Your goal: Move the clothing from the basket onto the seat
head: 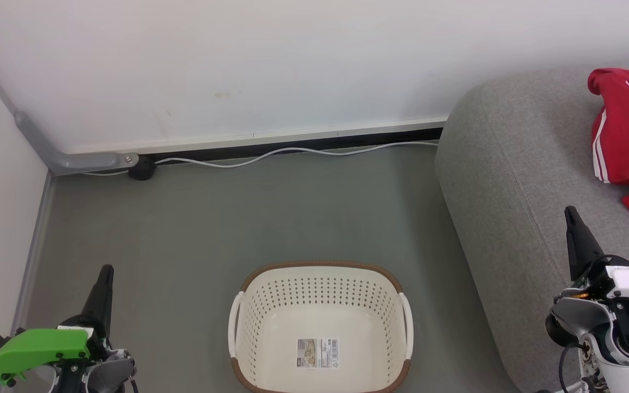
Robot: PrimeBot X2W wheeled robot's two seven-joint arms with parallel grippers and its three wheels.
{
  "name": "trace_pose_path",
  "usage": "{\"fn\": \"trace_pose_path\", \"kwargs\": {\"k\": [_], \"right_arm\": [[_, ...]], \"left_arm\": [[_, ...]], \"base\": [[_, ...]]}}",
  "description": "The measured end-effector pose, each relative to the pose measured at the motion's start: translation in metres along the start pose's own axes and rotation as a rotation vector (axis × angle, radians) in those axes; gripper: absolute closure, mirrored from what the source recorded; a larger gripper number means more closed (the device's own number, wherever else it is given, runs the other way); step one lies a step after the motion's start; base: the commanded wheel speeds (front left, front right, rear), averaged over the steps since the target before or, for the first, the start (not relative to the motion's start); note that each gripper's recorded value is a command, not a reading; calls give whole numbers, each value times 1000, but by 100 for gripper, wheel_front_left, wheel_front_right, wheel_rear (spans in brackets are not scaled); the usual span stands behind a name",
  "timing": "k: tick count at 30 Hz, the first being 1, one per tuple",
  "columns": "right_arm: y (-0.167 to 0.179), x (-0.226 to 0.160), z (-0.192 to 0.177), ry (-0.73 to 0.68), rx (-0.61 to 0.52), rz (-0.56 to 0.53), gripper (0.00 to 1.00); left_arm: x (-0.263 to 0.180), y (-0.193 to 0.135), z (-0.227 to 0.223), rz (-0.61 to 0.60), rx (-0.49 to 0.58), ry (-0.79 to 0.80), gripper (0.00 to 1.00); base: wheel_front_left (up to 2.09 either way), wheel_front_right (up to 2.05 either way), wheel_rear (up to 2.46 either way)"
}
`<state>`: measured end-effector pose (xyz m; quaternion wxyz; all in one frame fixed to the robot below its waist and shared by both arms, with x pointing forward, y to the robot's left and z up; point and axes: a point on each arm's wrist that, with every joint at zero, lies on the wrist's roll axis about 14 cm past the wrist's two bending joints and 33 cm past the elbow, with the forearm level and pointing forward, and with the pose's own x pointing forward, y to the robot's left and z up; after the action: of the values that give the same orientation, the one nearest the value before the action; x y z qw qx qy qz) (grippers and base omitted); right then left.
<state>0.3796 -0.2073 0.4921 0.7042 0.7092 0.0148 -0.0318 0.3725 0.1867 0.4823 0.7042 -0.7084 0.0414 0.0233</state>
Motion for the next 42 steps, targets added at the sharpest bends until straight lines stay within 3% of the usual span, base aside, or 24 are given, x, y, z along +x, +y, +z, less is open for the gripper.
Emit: {"fn": "trace_pose_path", "kwargs": {"k": [42], "right_arm": [[1,0,-1,1,0,4,100]], "left_arm": [[0,0,0,0,-2,-1,100]], "base": [[0,0,0]]}}
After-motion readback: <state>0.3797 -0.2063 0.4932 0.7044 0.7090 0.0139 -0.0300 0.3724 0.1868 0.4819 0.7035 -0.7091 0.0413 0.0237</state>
